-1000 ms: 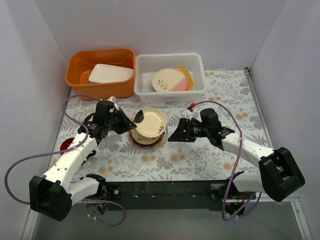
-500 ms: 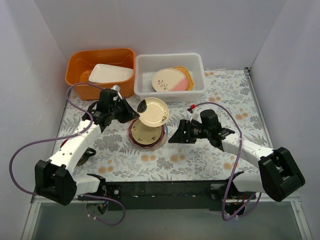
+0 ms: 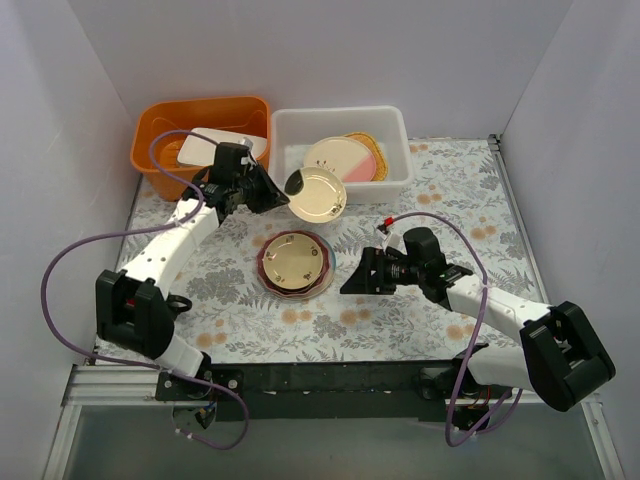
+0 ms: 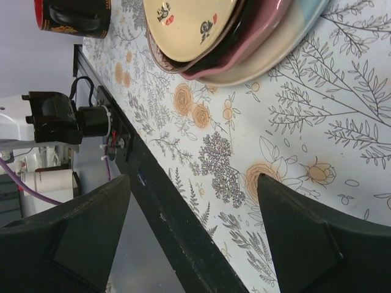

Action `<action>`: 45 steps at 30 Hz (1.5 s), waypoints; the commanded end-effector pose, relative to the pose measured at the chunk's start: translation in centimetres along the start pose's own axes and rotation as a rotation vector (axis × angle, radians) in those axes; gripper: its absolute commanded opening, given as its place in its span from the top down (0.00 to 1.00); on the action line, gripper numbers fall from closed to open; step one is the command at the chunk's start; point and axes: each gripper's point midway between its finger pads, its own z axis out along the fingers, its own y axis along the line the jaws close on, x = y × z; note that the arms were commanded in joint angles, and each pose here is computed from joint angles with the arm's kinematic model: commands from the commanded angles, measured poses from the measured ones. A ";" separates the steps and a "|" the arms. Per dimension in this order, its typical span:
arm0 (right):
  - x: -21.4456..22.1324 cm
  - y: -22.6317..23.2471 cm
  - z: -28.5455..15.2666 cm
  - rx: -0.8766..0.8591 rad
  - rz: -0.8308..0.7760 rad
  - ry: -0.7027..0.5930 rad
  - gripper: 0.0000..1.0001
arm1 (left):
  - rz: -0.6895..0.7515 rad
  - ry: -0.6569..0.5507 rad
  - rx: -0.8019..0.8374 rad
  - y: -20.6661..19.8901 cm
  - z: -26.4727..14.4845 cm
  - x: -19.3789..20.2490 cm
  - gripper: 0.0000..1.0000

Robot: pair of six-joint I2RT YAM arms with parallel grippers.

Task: Place the plates into the plastic bin on the countertop
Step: Place the plate in the plastic bin.

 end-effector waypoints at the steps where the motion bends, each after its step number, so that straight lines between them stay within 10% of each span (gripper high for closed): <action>1: 0.2 0.3 0.1 -0.028 -0.027 -0.001 0.07 | 0.029 -0.053 0.045 -2.4 0.2 -2.8 1.00; 45: 0.2 -1.0 1.7 -0.019 -0.033 0.053 0.02 | -0.055 -0.070 0.079 -5.1 16.6 -11.0 1.00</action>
